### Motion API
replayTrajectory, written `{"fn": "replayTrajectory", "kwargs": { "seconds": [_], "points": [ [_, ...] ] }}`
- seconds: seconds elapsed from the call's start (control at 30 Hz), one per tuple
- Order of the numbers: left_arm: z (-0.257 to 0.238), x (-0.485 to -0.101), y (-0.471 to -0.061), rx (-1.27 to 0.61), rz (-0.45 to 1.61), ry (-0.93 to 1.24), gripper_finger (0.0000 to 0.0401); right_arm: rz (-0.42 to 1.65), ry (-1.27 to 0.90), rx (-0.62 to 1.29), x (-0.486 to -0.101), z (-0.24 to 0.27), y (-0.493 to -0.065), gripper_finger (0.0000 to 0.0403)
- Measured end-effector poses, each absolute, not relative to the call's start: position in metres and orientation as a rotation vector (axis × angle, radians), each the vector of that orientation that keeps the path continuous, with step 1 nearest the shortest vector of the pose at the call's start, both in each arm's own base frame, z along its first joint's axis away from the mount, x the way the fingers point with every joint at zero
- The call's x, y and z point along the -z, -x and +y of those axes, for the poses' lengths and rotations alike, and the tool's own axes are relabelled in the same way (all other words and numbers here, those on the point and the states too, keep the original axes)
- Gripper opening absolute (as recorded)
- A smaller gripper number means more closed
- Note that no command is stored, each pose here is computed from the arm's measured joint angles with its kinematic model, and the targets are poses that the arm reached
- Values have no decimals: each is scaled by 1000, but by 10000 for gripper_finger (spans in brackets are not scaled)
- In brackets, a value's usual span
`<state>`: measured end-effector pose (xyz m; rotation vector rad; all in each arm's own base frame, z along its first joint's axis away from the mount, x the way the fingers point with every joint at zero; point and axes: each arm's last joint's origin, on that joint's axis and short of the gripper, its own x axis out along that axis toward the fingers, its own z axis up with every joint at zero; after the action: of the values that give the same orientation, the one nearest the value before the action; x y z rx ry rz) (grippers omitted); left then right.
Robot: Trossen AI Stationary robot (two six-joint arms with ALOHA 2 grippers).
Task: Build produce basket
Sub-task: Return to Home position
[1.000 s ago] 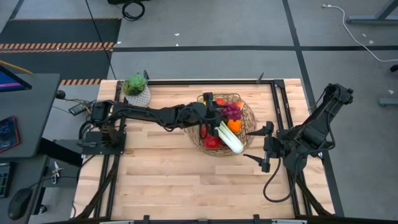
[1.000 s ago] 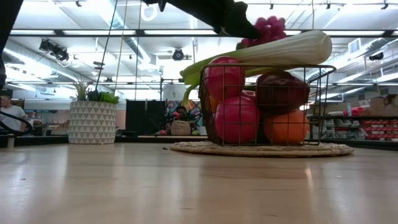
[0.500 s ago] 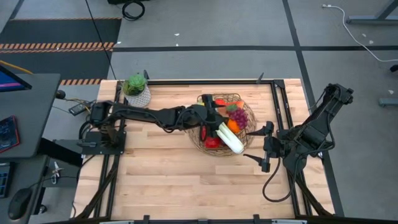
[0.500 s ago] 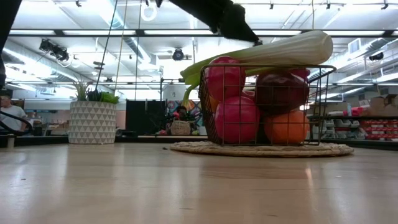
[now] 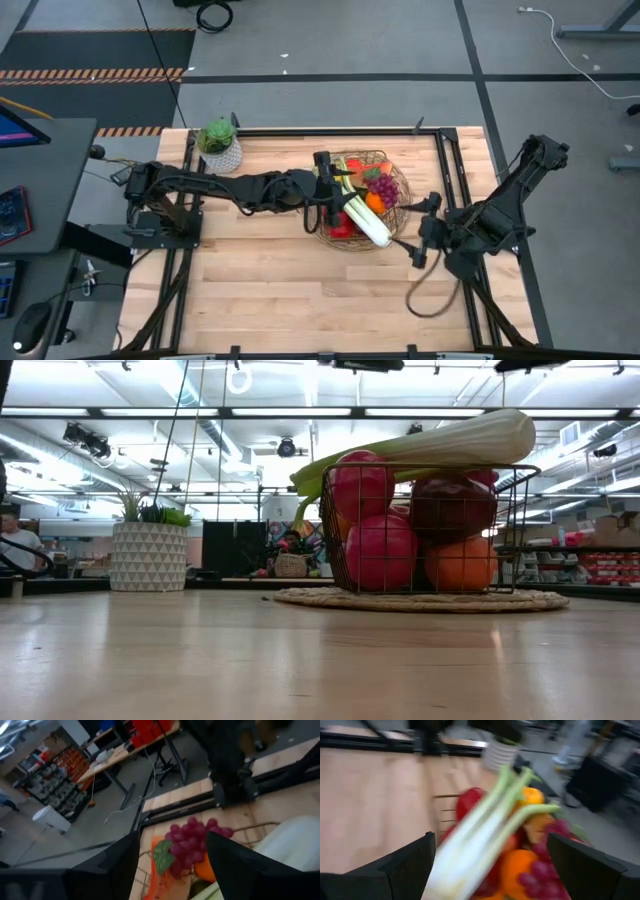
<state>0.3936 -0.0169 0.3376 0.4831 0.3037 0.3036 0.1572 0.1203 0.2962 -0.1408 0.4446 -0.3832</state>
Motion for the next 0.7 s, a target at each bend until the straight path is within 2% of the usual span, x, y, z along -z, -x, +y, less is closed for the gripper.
{"fn": "replayTrajectory", "kwargs": {
  "seconds": [0.17,0.33,0.53,0.7],
  "points": [
    [-39,-356,-378,-265,260,-483,223,426,106,518,-294,104,-158,384],
    [-60,-370,-359,-240,250,-478,211,439,75,568,-293,95,-157,384],
    [-75,-385,-330,-244,280,-443,201,485,78,517,-290,97,-150,384],
    [-75,-401,-306,-249,268,-374,201,445,36,467,-289,95,-134,384]
  ]
}}
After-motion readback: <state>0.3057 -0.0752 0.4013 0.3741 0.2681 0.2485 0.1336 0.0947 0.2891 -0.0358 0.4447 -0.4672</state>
